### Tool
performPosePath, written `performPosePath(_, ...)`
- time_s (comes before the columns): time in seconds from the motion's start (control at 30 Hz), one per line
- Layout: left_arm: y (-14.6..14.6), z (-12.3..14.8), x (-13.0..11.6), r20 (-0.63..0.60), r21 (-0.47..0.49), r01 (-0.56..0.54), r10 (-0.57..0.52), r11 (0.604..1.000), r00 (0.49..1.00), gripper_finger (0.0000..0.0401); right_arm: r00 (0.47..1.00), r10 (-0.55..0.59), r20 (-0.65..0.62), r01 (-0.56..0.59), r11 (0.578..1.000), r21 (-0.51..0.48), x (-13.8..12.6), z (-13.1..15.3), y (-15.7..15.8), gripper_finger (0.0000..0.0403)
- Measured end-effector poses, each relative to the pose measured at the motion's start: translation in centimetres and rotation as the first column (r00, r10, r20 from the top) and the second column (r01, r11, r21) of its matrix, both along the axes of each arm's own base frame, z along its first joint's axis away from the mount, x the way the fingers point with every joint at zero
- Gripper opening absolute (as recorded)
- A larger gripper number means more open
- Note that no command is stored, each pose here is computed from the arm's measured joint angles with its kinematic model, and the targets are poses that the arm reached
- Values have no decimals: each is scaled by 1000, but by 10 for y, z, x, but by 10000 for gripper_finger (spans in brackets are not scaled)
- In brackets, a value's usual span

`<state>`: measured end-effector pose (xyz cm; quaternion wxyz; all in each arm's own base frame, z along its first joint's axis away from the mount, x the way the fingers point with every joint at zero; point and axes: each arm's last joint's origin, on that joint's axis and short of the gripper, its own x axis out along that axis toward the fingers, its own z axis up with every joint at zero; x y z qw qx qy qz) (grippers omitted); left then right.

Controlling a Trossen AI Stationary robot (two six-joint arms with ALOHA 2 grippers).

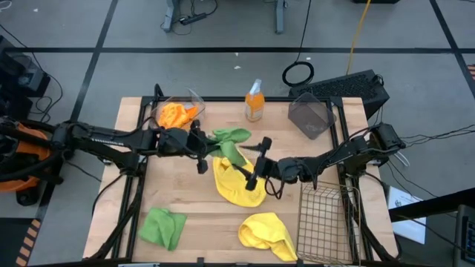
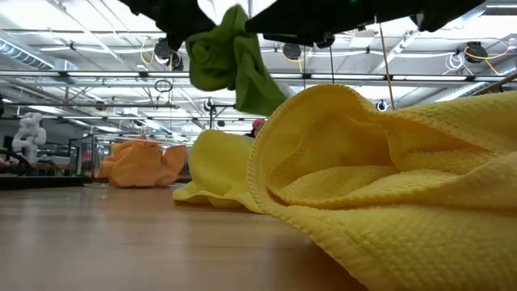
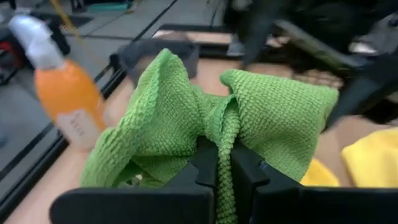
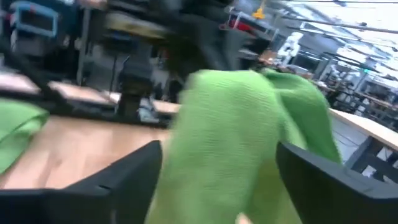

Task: Sort microfiber towel by color & place in baskets
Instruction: Put the top green microfiber cloth into the black bin

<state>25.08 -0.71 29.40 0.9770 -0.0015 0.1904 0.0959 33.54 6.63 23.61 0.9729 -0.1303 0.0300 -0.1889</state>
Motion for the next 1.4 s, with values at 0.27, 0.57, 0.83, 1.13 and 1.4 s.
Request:
performPosePath(0.27, -20, 12, 3, 117, 45, 85, -90, 995, 989, 17, 990, 102, 98, -114, 986, 126, 4, 5, -10, 375)
performPosePath(0.57, -35, 8, 12, 147, 76, 141, -151, 987, 978, 18, 952, 201, 231, -228, 968, 100, 3, 18, -8, 375)
performPosePath(0.83, -49, 6, 21, 185, 131, 242, -263, 961, 947, 18, 925, 302, 232, -330, 939, 92, 5, 18, -10, 375)
performPosePath(1.13, -60, 3, 22, 175, 142, 304, -326, 942, 929, 87, 897, 379, 227, -404, 912, 73, 5, 18, -7, 284)
performPosePath(1.4, -67, 1, 20, 159, 146, 309, -331, 940, 930, 210, 900, 383, 207, -403, 913, 66, 5, 17, -7, 148)
